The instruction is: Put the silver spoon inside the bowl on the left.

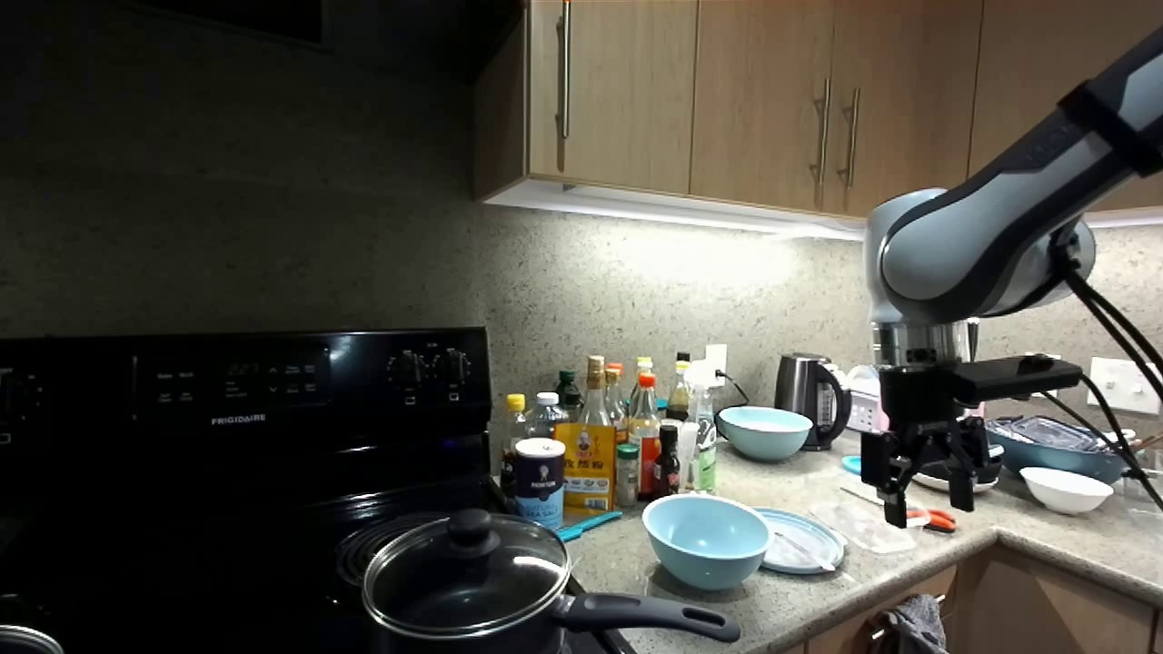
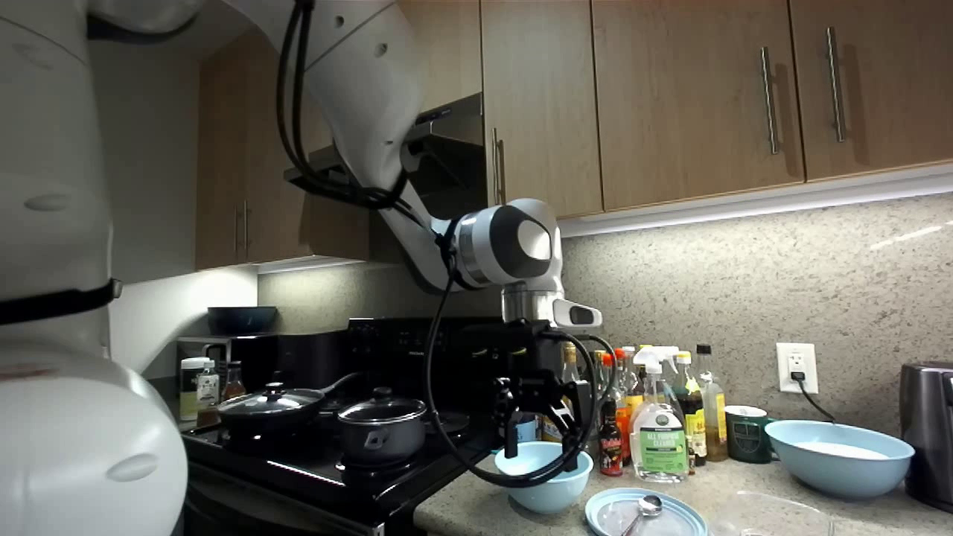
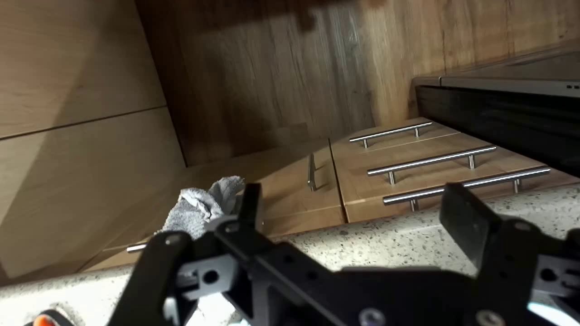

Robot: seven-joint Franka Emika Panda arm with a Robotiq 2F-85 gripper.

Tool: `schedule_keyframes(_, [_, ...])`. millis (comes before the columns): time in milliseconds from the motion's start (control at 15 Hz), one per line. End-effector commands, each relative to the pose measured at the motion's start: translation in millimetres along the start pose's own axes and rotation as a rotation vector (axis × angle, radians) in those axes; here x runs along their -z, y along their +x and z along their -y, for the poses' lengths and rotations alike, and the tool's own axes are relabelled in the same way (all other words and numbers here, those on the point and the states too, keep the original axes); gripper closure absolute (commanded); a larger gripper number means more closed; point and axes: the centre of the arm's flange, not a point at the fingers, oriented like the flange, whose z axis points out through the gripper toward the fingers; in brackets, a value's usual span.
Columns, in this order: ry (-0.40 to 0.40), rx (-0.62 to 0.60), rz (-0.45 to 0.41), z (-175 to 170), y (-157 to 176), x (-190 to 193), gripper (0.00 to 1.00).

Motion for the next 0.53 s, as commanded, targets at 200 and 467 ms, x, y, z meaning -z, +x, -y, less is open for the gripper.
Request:
schedule_keyframes(200, [0.020,-0.016,0.025,-9,15,-11,0.00])
schedule_keyframes(467, [0.017,-0.015,0.039,-16,42,-15,0.00])
